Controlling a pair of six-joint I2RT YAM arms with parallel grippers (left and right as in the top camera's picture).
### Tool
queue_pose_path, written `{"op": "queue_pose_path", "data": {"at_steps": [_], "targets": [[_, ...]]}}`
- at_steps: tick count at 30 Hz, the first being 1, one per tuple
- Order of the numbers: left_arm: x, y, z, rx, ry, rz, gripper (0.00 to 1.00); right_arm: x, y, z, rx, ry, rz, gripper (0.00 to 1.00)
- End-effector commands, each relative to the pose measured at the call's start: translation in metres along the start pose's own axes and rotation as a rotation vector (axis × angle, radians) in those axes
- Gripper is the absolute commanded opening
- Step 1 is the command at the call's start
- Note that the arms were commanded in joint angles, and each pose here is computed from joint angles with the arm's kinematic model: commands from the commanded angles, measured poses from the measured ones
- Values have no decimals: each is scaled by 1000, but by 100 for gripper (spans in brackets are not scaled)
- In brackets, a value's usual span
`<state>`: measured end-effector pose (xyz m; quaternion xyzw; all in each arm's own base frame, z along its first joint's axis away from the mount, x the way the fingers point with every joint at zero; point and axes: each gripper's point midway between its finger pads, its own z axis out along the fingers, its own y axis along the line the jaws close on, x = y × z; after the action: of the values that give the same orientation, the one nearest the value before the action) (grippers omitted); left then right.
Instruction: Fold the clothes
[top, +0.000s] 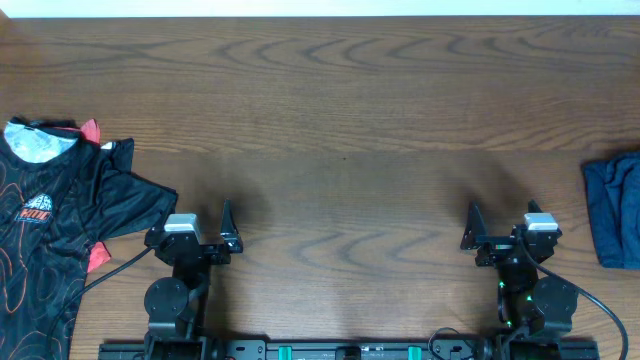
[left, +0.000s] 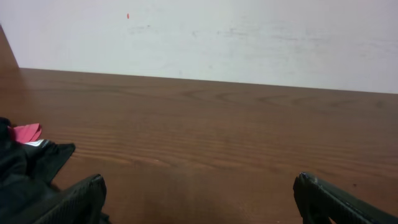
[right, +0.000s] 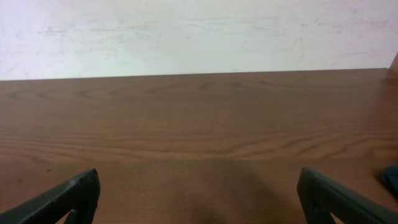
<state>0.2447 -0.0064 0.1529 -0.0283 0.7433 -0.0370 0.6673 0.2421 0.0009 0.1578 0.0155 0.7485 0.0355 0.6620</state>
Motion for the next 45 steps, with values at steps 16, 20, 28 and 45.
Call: {"op": "queue_pose_path", "data": {"at_steps": [16, 20, 28, 45], "targets": [[12, 3, 1, -12, 32, -8, 98, 2, -1, 0, 2, -1, -15, 99], [12, 3, 1, -12, 31, -8, 98, 2, -1, 0, 2, -1, -15, 99], [-10, 1, -3, -11, 24, -8, 98, 2, -1, 0, 2, -1, -15, 99], [-25, -6, 49, -45, 675, 39, 98, 2, -1, 0, 2, -1, -15, 99]]}}
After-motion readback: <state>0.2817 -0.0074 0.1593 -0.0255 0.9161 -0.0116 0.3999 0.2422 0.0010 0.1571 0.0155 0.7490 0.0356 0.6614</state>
